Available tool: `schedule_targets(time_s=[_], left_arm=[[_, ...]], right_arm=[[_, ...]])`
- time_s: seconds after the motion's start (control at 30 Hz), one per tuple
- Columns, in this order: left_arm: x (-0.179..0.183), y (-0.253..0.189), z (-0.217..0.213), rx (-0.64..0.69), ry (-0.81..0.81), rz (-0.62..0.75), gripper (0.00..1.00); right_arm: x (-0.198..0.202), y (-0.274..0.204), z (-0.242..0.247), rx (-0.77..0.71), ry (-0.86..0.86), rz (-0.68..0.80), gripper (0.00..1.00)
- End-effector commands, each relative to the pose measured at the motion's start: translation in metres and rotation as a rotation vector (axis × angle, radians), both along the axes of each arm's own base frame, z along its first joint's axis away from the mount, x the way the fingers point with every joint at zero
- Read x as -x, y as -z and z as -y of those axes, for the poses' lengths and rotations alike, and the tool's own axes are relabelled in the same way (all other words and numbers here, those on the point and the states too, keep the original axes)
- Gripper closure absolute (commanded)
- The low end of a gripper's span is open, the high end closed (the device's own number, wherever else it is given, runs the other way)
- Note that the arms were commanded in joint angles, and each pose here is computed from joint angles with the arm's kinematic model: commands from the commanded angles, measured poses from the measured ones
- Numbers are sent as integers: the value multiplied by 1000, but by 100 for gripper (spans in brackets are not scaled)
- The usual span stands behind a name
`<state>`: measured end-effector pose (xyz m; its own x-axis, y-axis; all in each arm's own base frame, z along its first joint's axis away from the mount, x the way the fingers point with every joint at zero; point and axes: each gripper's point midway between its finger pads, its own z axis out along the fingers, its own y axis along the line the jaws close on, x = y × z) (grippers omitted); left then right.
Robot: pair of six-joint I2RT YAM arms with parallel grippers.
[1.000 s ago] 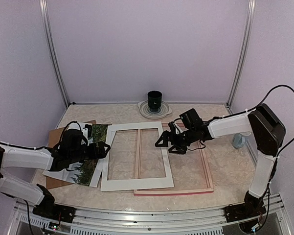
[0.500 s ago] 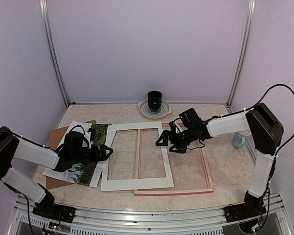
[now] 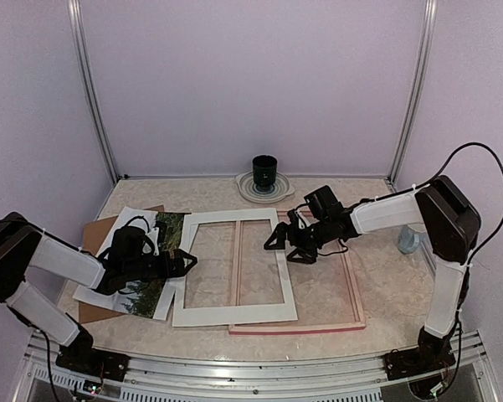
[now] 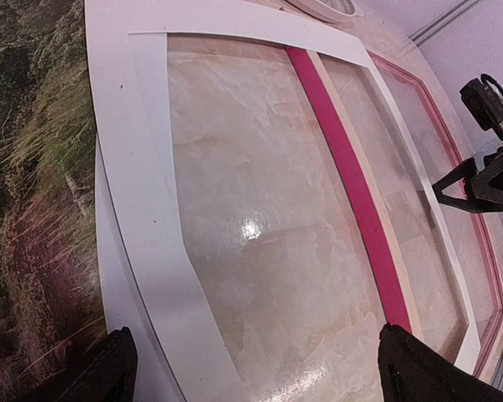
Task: Put the photo into the frame
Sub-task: Pick up the mat board from the frame body.
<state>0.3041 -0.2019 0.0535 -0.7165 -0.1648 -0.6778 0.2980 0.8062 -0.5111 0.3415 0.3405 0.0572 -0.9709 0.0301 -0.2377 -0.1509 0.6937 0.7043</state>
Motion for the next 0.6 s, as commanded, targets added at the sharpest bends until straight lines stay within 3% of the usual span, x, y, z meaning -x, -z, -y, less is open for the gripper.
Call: schedule_targets(time_s=[0.0,0.57], left_arm=[[-4,-2,5,23,23,10,1],[-3,7,10,26,44,-18,1]], right_arm=[[-4,-1,-6,-45,-9,-13,1],[2,-9,-18,-151,-50,-39,3]])
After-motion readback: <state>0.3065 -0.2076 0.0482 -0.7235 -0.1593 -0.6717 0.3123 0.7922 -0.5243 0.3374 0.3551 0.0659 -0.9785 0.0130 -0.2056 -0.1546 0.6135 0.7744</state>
